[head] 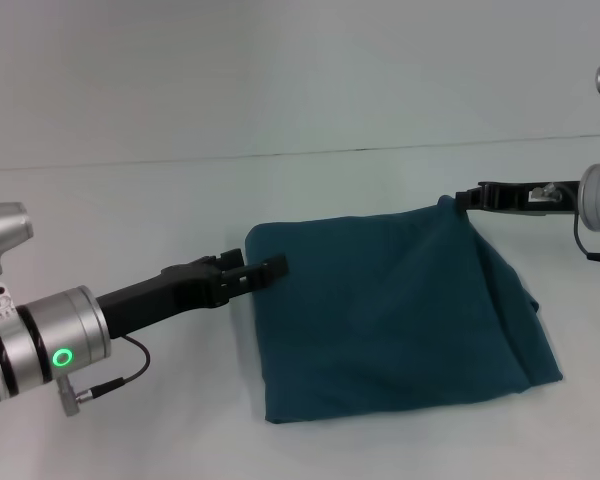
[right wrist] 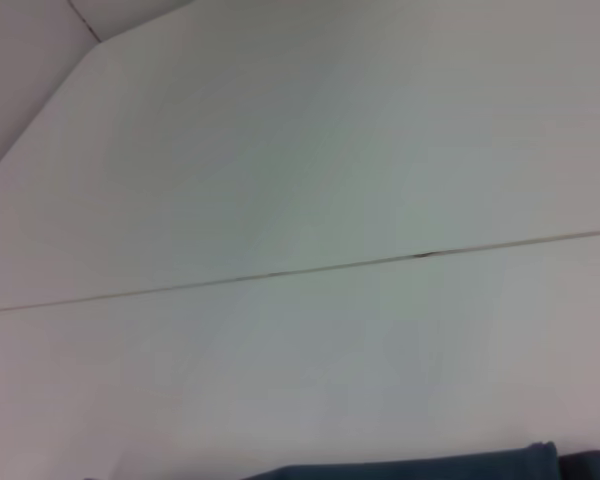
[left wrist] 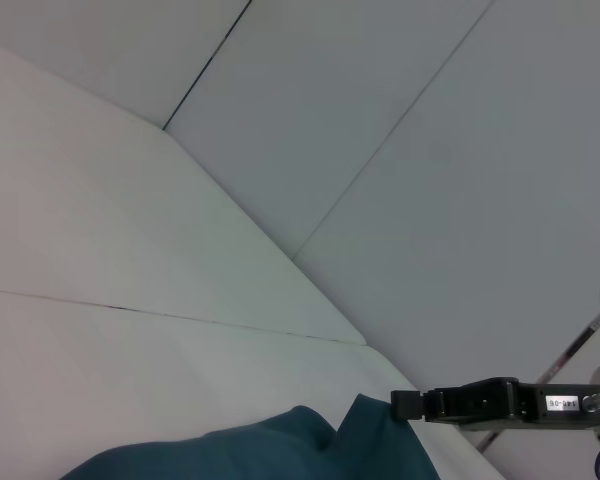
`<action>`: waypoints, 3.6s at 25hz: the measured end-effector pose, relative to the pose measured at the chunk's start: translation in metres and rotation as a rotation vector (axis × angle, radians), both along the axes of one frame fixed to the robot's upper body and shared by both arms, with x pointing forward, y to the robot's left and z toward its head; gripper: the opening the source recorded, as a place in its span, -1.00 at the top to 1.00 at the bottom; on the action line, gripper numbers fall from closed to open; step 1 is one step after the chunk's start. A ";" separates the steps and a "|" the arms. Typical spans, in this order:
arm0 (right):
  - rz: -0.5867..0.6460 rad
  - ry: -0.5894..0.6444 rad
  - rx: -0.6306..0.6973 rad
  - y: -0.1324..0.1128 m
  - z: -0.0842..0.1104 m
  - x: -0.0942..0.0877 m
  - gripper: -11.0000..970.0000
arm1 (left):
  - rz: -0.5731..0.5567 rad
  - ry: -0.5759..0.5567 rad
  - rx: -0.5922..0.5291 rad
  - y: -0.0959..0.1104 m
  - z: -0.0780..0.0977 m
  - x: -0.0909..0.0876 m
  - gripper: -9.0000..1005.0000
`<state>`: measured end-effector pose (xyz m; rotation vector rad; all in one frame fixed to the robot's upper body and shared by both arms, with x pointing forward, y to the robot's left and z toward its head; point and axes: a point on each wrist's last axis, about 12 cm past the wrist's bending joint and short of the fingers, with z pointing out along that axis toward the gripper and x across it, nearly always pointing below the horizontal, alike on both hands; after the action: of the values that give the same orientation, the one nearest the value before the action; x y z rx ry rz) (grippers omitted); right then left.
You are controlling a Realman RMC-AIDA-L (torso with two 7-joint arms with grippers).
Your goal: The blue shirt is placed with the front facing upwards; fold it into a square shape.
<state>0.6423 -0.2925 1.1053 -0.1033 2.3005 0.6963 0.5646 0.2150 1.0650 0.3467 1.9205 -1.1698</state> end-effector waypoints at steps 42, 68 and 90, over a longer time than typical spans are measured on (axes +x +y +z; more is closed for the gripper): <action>0.008 0.008 -0.027 -0.006 -0.005 -0.005 -0.14 | -0.002 -0.007 0.001 -0.006 0.005 0.007 -0.89; 0.190 -0.101 -0.206 0.066 -0.014 0.010 -0.19 | -0.002 0.003 0.007 -0.004 0.002 0.005 -0.89; 0.223 -0.096 -0.231 0.077 -0.019 0.011 0.12 | 0.008 0.015 0.005 -0.003 0.001 0.005 -0.88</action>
<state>0.6532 -0.2151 1.0865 -0.4966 2.2898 0.5194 0.5695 0.2122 1.0663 0.3338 1.9360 -1.1659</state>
